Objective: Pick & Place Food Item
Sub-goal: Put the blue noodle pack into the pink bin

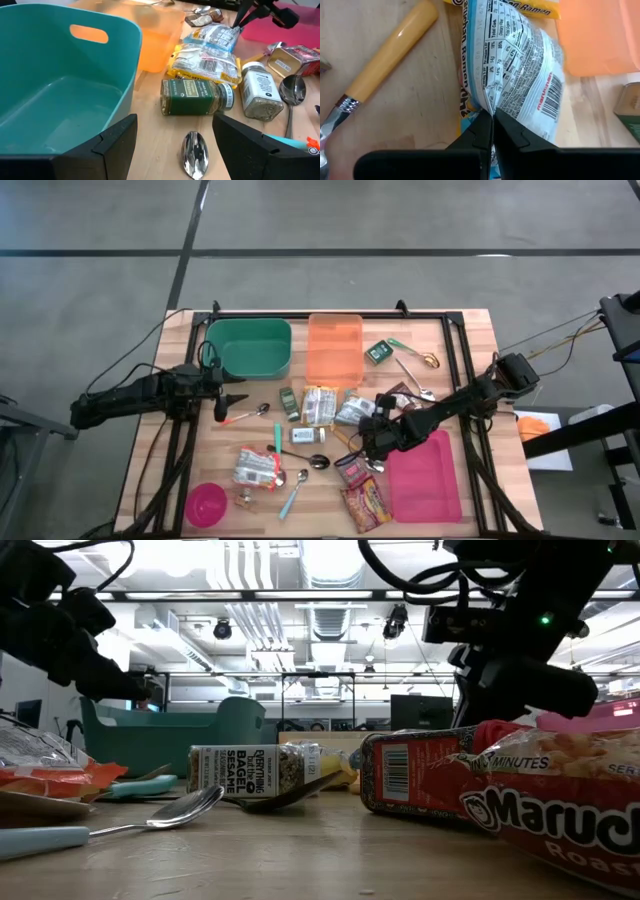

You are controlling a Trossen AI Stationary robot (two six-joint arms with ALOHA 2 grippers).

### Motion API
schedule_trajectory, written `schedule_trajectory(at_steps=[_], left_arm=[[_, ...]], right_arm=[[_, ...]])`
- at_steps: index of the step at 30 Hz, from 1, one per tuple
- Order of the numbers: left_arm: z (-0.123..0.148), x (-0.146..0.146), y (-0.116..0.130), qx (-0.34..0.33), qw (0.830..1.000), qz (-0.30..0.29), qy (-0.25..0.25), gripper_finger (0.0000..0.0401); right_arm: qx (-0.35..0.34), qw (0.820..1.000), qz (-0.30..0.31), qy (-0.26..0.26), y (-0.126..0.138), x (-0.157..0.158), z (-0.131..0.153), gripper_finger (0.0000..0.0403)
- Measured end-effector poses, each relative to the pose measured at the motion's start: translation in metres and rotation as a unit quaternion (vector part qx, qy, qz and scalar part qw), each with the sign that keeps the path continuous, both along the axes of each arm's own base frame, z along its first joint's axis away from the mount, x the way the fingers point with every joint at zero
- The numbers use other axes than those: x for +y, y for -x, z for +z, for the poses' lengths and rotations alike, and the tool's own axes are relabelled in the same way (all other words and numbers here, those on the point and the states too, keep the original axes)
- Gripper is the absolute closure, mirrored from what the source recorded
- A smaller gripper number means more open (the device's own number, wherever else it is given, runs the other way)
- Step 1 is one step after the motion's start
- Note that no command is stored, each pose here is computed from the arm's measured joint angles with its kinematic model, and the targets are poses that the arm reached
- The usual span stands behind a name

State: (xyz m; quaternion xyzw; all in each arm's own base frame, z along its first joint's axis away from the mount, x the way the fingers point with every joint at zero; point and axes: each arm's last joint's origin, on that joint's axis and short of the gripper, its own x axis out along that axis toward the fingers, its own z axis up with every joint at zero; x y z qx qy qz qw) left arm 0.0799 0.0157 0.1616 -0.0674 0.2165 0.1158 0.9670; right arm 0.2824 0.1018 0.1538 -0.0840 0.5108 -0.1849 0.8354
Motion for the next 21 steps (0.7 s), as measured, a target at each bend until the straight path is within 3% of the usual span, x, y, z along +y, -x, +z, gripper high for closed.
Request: schedule_trajectory(at_steps=[10,21], left_arm=[[0.0,0.0,0.0,0.0,1.0,0.0,0.0,0.014],[0.0,0.0,0.0,0.002,1.0,0.0,0.0,0.014]], right_arm=[[0.01,1.0,-0.001,0.008,-0.01,0.004,0.029,0.0395],[0.007,0.999,-0.013,0.039,-0.001,0.01,0.073,0.0395]])
